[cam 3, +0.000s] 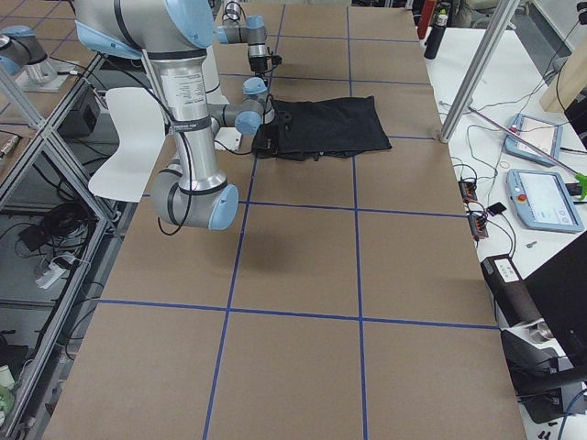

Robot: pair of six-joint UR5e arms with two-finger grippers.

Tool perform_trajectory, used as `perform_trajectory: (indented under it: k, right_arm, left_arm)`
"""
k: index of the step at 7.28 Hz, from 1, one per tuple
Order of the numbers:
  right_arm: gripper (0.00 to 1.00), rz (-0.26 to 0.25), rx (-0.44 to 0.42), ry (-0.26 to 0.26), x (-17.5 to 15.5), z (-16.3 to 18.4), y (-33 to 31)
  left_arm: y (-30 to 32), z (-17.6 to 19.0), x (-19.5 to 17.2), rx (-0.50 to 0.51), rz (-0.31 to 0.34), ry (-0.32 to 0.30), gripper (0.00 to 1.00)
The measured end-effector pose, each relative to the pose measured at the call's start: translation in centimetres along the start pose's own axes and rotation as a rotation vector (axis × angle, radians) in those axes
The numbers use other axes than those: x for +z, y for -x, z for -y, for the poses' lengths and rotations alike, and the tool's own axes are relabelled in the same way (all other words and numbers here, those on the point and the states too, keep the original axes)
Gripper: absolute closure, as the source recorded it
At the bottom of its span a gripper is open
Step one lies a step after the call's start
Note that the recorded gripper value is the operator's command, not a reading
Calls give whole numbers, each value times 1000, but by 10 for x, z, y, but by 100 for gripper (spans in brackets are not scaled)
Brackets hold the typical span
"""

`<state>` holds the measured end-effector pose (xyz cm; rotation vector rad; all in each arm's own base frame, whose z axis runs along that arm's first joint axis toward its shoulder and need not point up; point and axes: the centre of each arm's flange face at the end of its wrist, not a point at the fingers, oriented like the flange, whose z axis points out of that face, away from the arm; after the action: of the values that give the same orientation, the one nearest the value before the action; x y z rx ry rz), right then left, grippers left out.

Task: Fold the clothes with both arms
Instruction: 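Grasp the shirt's near corners with both grippers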

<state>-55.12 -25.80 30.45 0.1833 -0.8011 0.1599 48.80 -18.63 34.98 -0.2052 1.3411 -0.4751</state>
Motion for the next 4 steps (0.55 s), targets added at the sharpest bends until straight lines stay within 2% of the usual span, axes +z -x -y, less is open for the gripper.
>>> perform_trajectory:
  k: [1, 2, 3, 4]
  right_arm:
    - [66, -1, 0, 0, 0, 0, 0]
    - [86, -3, -1, 1, 1, 0, -1]
    - [100, -4, -1, 1, 1, 0, -1]
    - [100, -4, -1, 1, 1, 0, -1]
  left_arm:
    - [-1, 0, -1, 0, -2, 1, 100]
    - [-2, -1, -1, 0, -3, 1, 100]
    - [-2, -1, -2, 0, -5, 2, 100]
    - [-3, -1, -3, 0, -6, 2, 100]
